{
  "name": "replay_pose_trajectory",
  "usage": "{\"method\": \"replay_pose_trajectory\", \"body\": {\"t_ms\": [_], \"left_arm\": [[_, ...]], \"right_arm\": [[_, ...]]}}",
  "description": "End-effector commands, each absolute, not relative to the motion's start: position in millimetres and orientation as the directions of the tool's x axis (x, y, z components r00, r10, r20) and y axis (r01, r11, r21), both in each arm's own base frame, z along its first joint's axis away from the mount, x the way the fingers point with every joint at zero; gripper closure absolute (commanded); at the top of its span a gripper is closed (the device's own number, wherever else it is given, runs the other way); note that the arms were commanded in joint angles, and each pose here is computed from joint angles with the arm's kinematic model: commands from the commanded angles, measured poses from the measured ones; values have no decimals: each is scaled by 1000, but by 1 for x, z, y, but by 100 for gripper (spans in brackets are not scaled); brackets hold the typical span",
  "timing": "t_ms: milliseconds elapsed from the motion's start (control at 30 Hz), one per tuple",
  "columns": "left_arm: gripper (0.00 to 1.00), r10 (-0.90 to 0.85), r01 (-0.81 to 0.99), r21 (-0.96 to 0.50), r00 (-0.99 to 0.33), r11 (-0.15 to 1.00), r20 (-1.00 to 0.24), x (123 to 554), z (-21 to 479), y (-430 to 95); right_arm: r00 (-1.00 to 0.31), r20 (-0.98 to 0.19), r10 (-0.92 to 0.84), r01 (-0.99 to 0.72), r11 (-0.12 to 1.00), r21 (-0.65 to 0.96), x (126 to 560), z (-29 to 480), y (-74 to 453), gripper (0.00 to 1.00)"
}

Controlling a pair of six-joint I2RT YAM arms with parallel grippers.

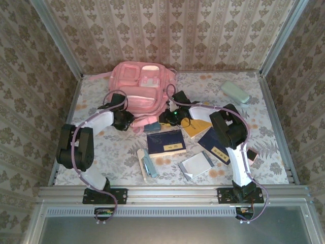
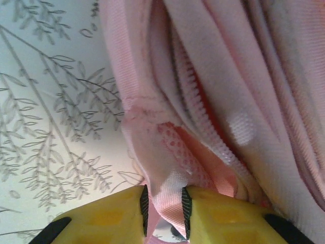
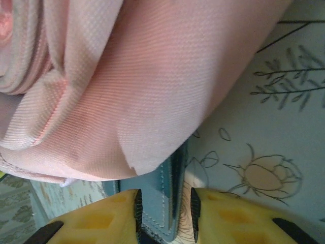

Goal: Pack the student bag

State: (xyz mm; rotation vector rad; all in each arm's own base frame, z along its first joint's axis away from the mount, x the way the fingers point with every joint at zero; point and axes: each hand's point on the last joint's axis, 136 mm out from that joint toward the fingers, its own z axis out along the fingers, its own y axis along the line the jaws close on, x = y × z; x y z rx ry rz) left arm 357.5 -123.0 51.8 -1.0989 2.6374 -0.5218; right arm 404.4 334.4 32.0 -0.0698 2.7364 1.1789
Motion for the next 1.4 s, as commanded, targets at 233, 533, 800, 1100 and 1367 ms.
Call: {"method": "replay_pose_trajectory", "body": {"t_ms": [233, 533, 800, 1100, 1367], "left_arm": [[82, -667, -625, -357, -745, 694, 6, 344, 23, -158], [82, -677, -621, -376, -736, 688, -21, 348, 39, -152], [50, -661, -567, -431, -744, 701, -96, 359, 91, -138], [43, -625, -512, -464, -770, 723, -123, 351, 118, -139], [42, -566, -452, -478, -816, 753, -121, 341, 125, -146]], "right_arm": [[-992, -124, -8, -105, 589, 801, 401, 41, 364, 77], [-986, -158, 53, -92, 615, 783, 406, 56, 351, 100], [-972, -162, 170, -24, 616, 787, 405, 86, 319, 100], [-959, -179, 220, 16, 670, 743, 392, 104, 281, 100], [-961, -177, 213, 17, 684, 729, 368, 119, 265, 100]]}}
